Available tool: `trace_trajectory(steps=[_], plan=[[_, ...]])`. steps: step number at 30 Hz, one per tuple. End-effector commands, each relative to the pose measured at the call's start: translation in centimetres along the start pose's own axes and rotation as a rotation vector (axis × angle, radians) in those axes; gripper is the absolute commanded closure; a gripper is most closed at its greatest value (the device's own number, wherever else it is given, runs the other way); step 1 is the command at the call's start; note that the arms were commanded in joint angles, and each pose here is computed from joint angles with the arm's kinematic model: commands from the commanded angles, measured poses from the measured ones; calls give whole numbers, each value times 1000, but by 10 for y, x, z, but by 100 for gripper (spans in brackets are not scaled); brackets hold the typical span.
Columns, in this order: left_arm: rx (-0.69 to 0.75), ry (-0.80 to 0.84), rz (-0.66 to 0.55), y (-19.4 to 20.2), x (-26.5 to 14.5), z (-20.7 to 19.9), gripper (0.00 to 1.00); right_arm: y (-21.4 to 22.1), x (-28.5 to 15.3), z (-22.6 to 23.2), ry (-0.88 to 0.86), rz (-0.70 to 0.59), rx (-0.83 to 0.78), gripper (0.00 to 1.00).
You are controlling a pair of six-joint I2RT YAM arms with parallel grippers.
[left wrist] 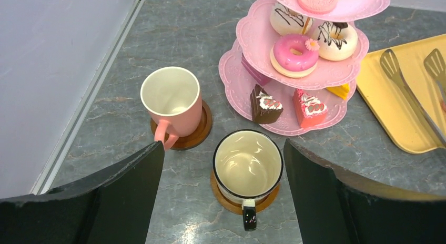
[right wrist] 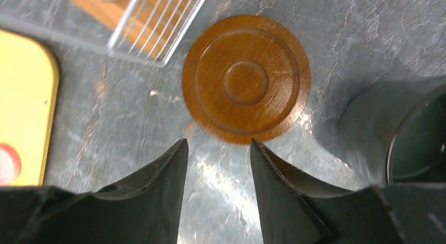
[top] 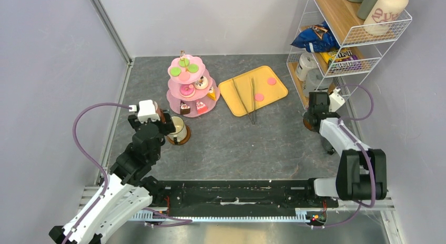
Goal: Serve the afternoon tea
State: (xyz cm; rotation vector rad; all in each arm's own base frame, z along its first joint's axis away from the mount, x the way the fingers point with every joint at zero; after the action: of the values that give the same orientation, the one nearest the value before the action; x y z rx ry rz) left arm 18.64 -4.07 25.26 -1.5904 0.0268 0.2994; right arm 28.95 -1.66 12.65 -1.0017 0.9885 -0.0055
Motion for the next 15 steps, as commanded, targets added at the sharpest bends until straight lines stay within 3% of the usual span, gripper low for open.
trace_trajectory(steps=[1,7,15], plan=[[-27,-29,-65,-12,0,5,10,-4,31,3,-41,25,147,48],[-29,-28,-82,-12,-1,6,11,6,51,-4,-52,78,196,55],[-24,-15,-77,-10,0,5,12,29,46,-6,-57,237,191,62]])
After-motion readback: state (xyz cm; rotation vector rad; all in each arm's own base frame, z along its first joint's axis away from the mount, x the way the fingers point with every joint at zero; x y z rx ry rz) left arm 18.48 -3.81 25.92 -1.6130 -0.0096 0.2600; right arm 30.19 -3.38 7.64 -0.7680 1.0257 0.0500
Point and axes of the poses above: each gripper's point midway between its finger pads, its own x axis out along the fingers, its own z axis along the line the jaws close on, y = z × x, the point moved 6 cm from there along -x, back along the fingers
